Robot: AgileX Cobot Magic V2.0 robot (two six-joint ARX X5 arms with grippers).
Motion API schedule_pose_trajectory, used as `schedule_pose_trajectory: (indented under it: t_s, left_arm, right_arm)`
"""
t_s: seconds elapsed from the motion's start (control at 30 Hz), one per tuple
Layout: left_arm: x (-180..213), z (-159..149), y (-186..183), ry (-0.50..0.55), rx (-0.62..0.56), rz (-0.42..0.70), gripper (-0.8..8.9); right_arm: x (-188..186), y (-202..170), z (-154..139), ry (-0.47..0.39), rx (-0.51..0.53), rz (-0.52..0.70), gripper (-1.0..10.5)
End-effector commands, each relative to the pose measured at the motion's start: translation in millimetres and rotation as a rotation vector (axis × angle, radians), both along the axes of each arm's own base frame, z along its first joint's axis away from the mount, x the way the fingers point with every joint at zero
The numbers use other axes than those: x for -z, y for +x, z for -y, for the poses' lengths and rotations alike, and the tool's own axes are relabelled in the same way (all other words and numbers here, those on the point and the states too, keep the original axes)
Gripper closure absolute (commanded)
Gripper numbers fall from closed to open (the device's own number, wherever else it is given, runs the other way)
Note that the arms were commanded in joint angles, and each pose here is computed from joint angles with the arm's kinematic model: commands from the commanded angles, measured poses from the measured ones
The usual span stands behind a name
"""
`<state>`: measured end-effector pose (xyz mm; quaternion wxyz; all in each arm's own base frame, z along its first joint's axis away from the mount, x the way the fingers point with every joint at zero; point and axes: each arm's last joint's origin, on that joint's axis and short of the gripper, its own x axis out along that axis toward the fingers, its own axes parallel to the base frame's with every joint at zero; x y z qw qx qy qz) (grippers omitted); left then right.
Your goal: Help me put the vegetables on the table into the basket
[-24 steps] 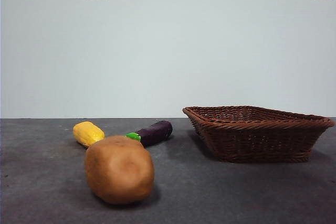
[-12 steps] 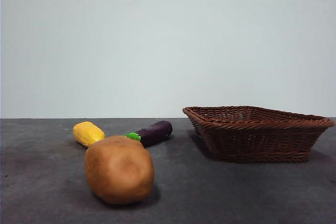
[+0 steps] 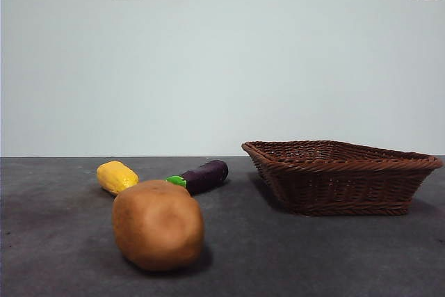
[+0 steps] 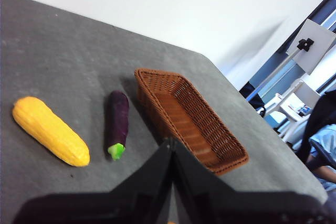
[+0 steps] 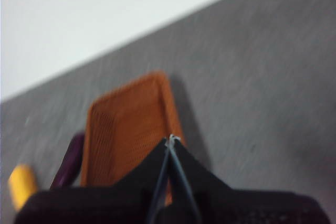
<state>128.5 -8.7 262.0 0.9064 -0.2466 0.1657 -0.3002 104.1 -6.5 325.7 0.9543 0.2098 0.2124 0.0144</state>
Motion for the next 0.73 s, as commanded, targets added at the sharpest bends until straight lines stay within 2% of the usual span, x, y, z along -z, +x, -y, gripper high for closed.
schedule_pose_trajectory:
  t_s: [0.03, 0.27, 0.3, 0.4, 0.47, 0.6, 0.73]
  left_arm:
    - [0, 0, 1, -0.009, 0.012, -0.014, 8.18]
    - [7, 2, 8, -0.034, 0.107, -0.081, 8.18]
    - [10, 3, 10, -0.033, 0.115, -0.098, 8.18]
    - [17, 6, 15, -0.016, 0.151, -0.144, 8.18]
    - [22, 11, 18, -0.001, 0.188, -0.169, 8.18]
    - [28, 23, 23, 0.017, 0.26, -0.205, 8.18]
    - [32, 27, 26, 0.02, 0.289, -0.232, 8.18]
  right_arm:
    - [4, 13, -1, 0.012, -0.083, -0.094, 9.4]
    - [20, 58, 1, 0.08, -0.232, -0.339, 9.4]
    - [25, 68, 2, 0.088, -0.254, -0.379, 9.1]
    - [35, 97, 4, 0.09, -0.281, -0.471, 6.3]
    - [40, 116, 2, 0.081, -0.314, -0.511, 5.3]
    - [46, 154, -11, 0.049, -0.402, -0.571, 4.3]
    - [53, 192, -26, -0.005, -0.449, -0.633, 4.3]
